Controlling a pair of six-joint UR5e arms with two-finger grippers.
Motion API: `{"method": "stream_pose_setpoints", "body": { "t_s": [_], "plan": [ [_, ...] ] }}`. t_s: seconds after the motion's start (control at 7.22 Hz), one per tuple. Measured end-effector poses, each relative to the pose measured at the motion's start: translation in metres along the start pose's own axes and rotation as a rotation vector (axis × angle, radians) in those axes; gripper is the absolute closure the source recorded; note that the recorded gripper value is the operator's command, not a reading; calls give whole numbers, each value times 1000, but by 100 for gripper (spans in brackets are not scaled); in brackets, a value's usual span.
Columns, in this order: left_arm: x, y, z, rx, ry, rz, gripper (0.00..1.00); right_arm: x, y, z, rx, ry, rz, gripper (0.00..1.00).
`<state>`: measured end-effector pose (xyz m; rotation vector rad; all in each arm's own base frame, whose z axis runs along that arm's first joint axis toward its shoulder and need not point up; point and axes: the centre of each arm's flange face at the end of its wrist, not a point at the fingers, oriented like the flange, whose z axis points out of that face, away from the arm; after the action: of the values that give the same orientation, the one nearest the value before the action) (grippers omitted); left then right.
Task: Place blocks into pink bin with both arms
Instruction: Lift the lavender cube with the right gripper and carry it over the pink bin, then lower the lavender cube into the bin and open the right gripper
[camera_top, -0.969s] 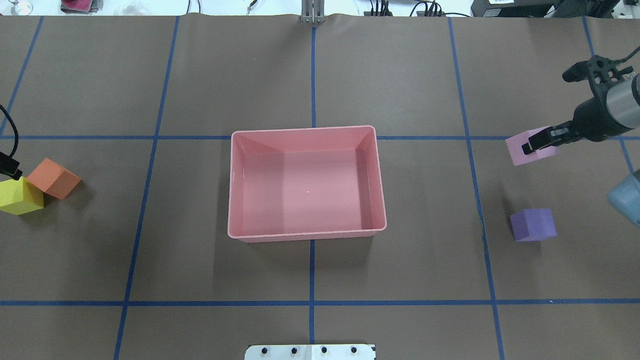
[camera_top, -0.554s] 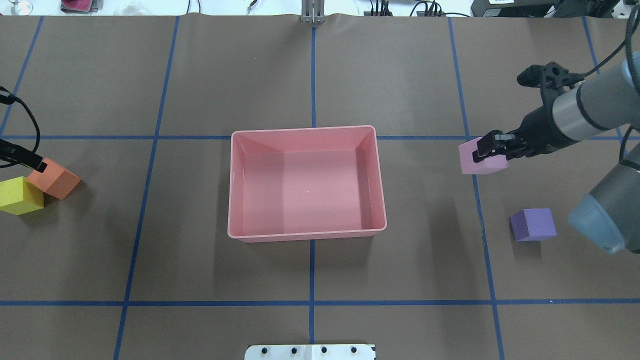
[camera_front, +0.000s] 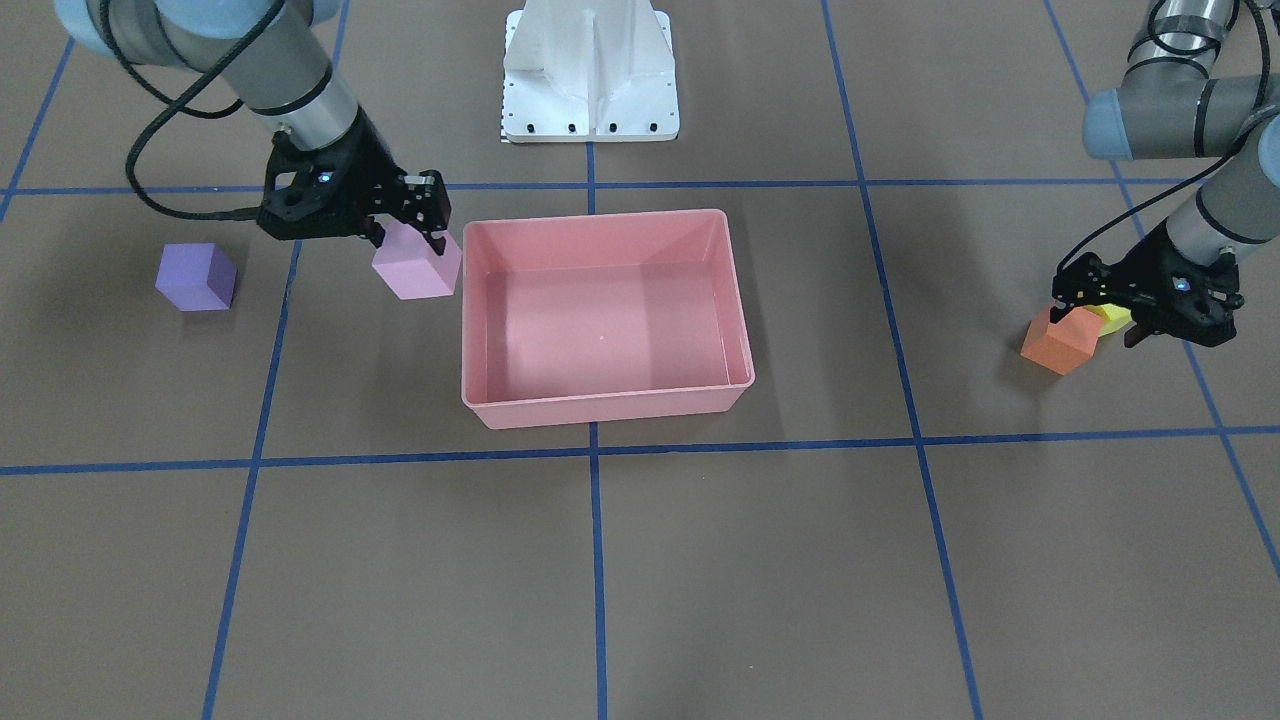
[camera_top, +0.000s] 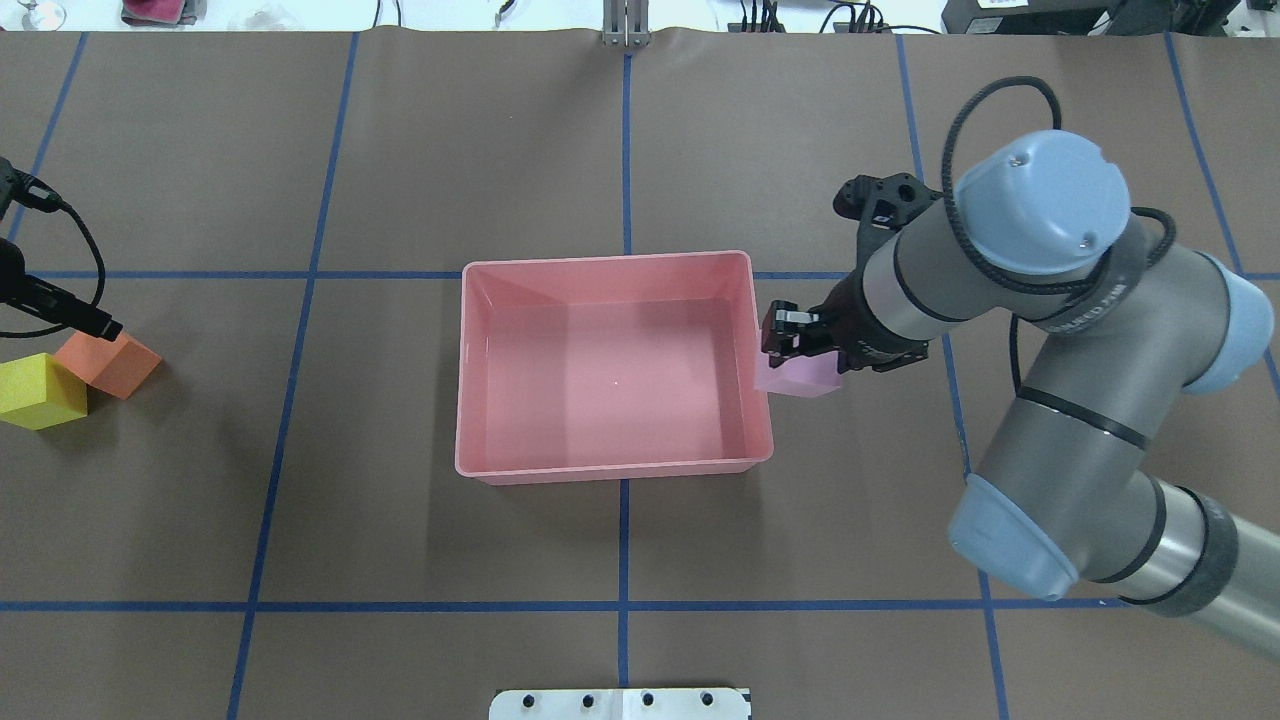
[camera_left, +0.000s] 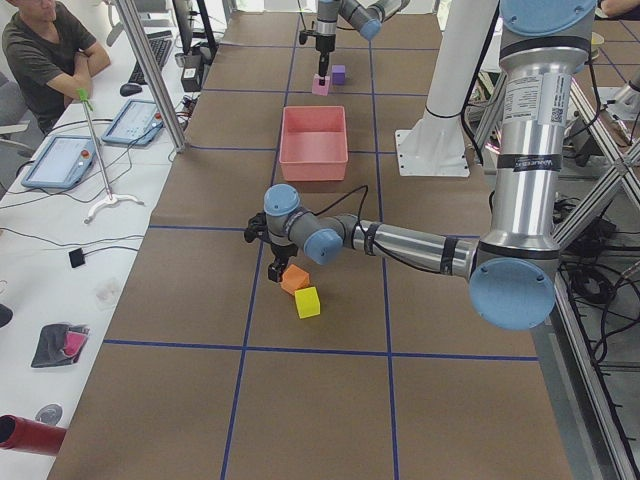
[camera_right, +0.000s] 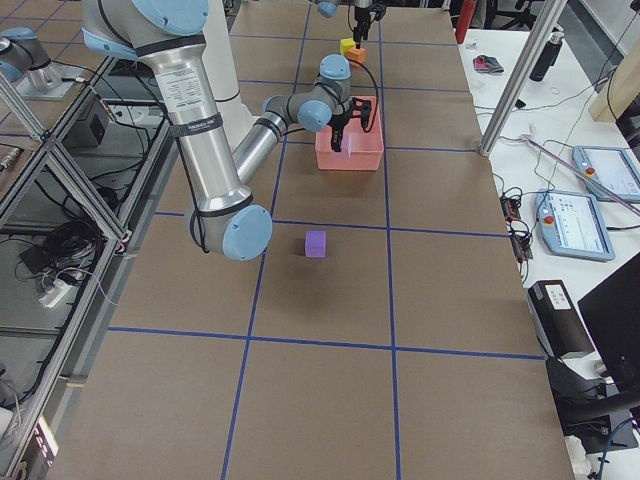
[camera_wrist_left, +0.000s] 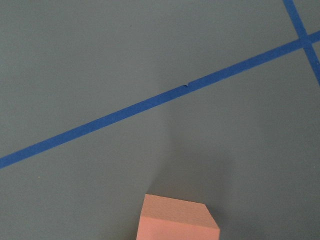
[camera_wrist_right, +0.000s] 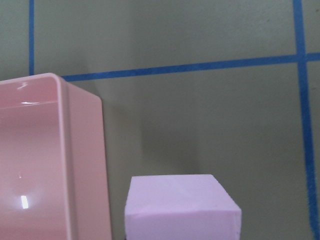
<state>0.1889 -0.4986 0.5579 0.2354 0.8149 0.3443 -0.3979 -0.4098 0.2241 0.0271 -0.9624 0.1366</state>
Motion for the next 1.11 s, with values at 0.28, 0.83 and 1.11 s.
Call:
{"method": "stream_pose_setpoints", "body": {
  "t_s": [0.28,0.83,1.11],
  "plan": [
    [-1,1,2,-4,-1,-1,3,-45,4,14,7,21,-1,100],
    [7,4,15,-27,6,40,2,-84,34,69,-1,79,-30,0],
    [14,8,27,-51,7,55,2,-87,40,78,5,90,-41,0]
  ]
}}
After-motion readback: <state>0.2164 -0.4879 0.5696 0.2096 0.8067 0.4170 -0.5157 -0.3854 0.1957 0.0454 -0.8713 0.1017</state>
